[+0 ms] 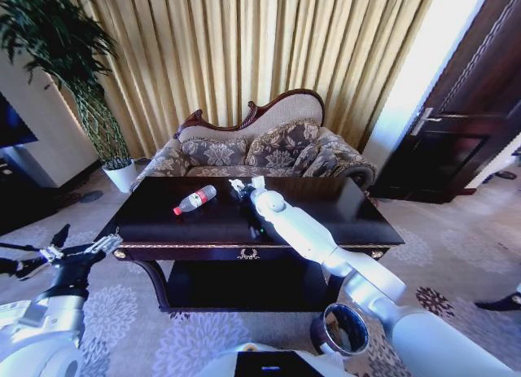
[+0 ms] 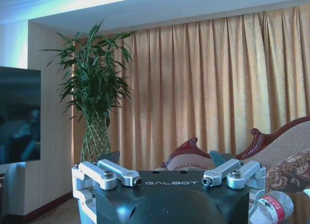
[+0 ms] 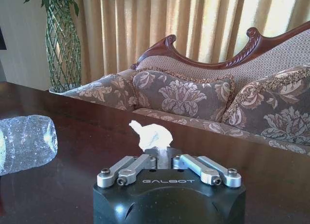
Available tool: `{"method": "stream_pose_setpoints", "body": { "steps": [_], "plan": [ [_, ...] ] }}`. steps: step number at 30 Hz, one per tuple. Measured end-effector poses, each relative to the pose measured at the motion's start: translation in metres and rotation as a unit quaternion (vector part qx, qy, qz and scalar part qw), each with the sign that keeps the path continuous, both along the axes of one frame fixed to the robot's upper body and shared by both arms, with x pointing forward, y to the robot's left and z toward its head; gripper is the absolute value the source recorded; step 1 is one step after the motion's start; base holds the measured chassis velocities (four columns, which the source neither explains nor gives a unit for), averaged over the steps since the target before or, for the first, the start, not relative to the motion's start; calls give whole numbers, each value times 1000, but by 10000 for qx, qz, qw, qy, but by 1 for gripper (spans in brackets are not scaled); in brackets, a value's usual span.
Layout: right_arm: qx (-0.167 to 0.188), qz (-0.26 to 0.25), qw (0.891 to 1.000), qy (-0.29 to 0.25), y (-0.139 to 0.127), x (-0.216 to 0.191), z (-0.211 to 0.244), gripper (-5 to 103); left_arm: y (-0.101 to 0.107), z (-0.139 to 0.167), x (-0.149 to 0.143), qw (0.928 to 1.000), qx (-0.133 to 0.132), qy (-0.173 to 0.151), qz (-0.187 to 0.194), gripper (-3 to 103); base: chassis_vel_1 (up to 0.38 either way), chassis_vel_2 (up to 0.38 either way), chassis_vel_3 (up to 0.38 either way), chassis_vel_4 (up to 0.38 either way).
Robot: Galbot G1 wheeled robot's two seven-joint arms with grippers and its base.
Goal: Move to the front of the table and place the trash on the table into the trash bin.
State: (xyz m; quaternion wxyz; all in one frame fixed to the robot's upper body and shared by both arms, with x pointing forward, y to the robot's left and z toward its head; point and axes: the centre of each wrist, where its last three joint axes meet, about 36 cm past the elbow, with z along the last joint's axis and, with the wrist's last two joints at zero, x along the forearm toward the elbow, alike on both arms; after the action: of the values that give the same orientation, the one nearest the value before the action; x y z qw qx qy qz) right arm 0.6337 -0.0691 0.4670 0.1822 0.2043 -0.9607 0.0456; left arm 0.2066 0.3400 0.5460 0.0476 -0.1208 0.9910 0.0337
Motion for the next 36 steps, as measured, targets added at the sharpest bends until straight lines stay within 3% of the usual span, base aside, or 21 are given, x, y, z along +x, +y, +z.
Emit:
{"method": "stream_pose_setpoints", "body": {
  "steps": [4, 8, 16, 20, 24, 28, 30, 34, 36],
  "plan": [
    [7, 14, 10000, 2, 2, -1, 0, 2, 2, 1, -1, 10000, 39, -19, 25, 100, 0, 0, 0, 0],
    [56, 33, 10000, -16, 4, -2, 2, 1, 3, 2, -1, 10000, 42, -26, 25, 100, 0, 0, 0, 0],
    [786, -206, 9958, -416, -17, -33, 54, 0, 3, 4, 2, 10000, -2, -41, -79, 100, 0, 0, 0, 0],
    [1084, -323, 9906, -769, -51, -64, 90, 0, 2, 4, 3, 9998, -109, -50, -143, 100, 0, 0, 0, 0],
    [1150, -368, 9888, -874, -64, -74, 98, 0, 1, 3, 3, 9997, -146, -32, -167, 100, 0, 0, 0, 0],
    [1321, -566, 9829, -1155, -112, -104, 93, 0, -1, 3, 6, 9994, -169, -17, -301, 100, 0, 0, 0, 0],
    [1314, -583, 9823, -1201, -123, -111, 88, 0, -1, 4, 7, 9993, -173, -22, -341, 100, 0, 0, 0, 0],
    [1123, -772, 9814, -1355, -187, -158, 61, 0, -2, 7, 12, 9984, -172, -92, -533, 100, 0, 0, 0, 0],
    [1070, -846, 9800, -1448, -201, -171, 62, 0, -3, 7, 13, 9982, -172, -105, -568, 100, 0, 0, 0, 0]
  ]
}}
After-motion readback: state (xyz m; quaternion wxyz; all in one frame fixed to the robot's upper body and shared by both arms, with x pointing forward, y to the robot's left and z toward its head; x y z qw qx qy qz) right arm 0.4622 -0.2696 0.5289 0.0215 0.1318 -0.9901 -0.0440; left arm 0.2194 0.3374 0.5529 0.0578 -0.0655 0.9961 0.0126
